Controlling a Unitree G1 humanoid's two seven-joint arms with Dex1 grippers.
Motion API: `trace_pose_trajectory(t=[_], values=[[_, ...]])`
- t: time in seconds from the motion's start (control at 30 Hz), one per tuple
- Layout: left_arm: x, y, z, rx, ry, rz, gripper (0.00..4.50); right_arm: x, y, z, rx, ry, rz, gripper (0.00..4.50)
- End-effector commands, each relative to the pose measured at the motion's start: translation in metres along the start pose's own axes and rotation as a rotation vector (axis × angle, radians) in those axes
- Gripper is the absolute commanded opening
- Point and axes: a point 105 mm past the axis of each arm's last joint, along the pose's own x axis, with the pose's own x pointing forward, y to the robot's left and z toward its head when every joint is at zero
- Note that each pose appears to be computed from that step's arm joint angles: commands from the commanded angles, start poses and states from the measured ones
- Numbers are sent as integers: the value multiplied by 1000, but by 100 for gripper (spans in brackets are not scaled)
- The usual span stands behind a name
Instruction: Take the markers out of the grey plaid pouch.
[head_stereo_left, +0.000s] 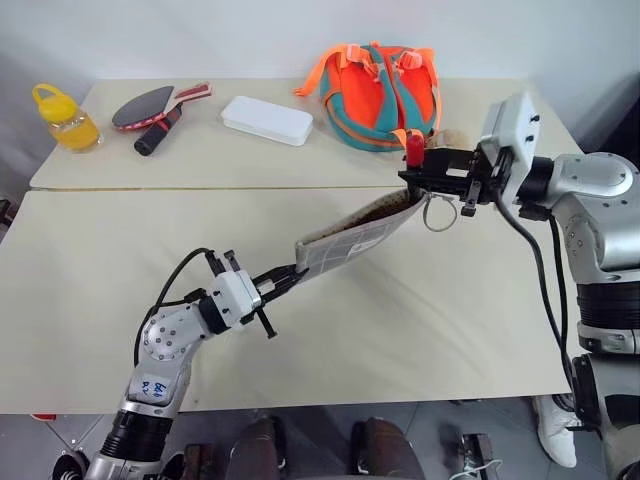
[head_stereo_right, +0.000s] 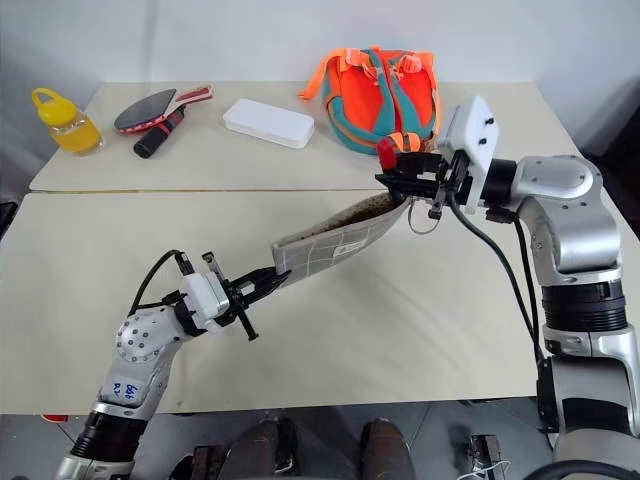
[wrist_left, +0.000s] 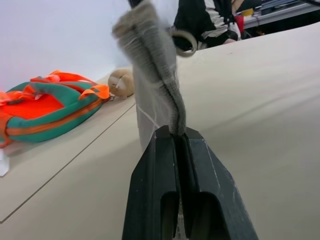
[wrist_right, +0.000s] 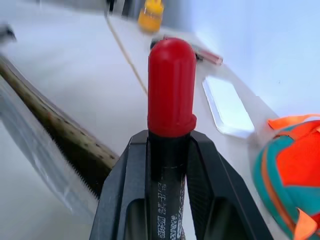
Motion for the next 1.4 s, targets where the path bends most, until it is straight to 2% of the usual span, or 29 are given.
trace_pose_trajectory(t=[0.03,0.13,0.2,0.3,0.37,0.4,0.47,0.6,0.7,0.83,0.9,0.97,1.17,1.3,1.4], values=[[0,3,5,19,-17,21,0,-1,17,24,39,-79,72,57],[2,0,6,21,-18,16,0,1,9,38,38,-144,14,57],[2,-2,6,22,-17,11,0,-2,-5,38,-15,-134,-71,57],[-1,-2,6,23,-12,11,0,-19,-42,11,-209,92,-249,57],[-2,-1,5,23,-11,12,0,-29,-60,0,-277,183,-327,57],[-3,-2,5,25,-10,9,0,-35,-65,-14,-374,293,-337,57],[-3,-2,5,27,-10,7,0,-41,-68,-33,-484,423,-318,57],[0,-5,6,34,-12,-4,0,-52,-51,-100,-494,668,-186,57],[1,-8,7,31,-15,-7,0,-50,-41,-132,-447,712,-161,57],[3,-9,9,29,-20,-8,0,-44,-37,-155,-376,713,-187,57],[2,-9,10,31,-19,-7,0,-42,-38,-158,-335,696,-199,57],[2,-9,10,31,-19,-3,0,-38,-40,-154,-313,661,-216,129],[2,-12,10,30,-16,-3,0,-39,-37,-154,-310,672,-178,327],[2,-11,10,29,-15,-2,0,-39,-48,-134,-308,617,-213,327],[2,-9,11,26,-17,5,0,-37,-66,-97,-307,487,-296,327]])
